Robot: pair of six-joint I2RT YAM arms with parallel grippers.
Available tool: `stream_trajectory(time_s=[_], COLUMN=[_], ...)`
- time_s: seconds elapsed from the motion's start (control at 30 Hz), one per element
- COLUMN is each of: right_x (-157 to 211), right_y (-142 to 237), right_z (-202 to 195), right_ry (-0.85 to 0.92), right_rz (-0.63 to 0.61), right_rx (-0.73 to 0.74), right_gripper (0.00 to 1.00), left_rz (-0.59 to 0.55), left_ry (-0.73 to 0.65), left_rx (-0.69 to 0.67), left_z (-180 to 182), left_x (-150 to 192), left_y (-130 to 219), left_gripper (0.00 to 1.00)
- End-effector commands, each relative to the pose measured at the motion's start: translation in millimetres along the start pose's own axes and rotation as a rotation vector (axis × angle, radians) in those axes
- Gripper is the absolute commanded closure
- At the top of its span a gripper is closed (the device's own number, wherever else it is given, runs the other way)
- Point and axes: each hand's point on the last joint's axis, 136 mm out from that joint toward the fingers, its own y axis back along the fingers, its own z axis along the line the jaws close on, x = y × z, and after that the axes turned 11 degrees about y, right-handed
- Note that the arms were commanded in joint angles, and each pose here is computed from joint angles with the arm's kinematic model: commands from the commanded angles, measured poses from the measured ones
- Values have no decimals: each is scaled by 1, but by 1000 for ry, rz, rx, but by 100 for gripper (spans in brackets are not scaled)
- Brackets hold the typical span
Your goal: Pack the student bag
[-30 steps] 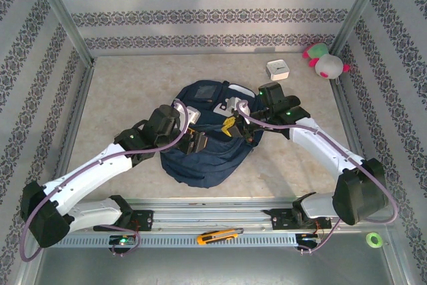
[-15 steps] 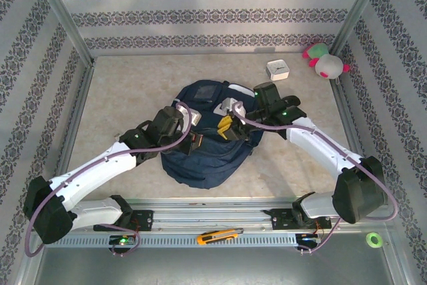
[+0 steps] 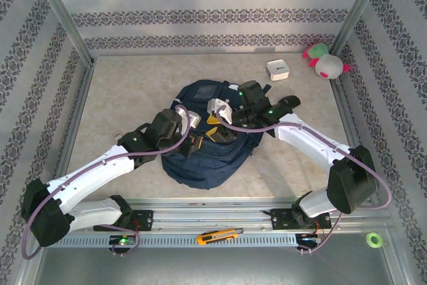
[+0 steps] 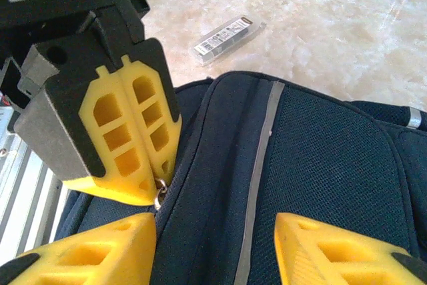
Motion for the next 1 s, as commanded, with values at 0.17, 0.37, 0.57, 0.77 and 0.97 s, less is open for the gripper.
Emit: stream_trajectory(time_s=[0.17, 0.37, 0.57, 0.77, 0.97], right_x=[5, 14, 2, -9, -19], right_y=[-4, -10, 6, 38, 63], right_z=[17, 11, 13, 32, 48], right_ry=[-1, -15, 36, 125, 176], right_rz=[69, 125, 60, -84, -208], right_rx=[-49, -38, -39, -99, -159], right_gripper=[45, 45, 100, 100, 100], left_rz=[-110, -133, -127, -131, -158], left_ry=[-6, -1, 14, 96, 126], left_rx=[36, 48, -104, -265, -383], left_z=[-15, -18, 16, 79, 126], left_x=[-28, -32, -26, -22, -29], left_y=[7, 12, 14, 28, 39], left_gripper=[100, 100, 100, 100, 100])
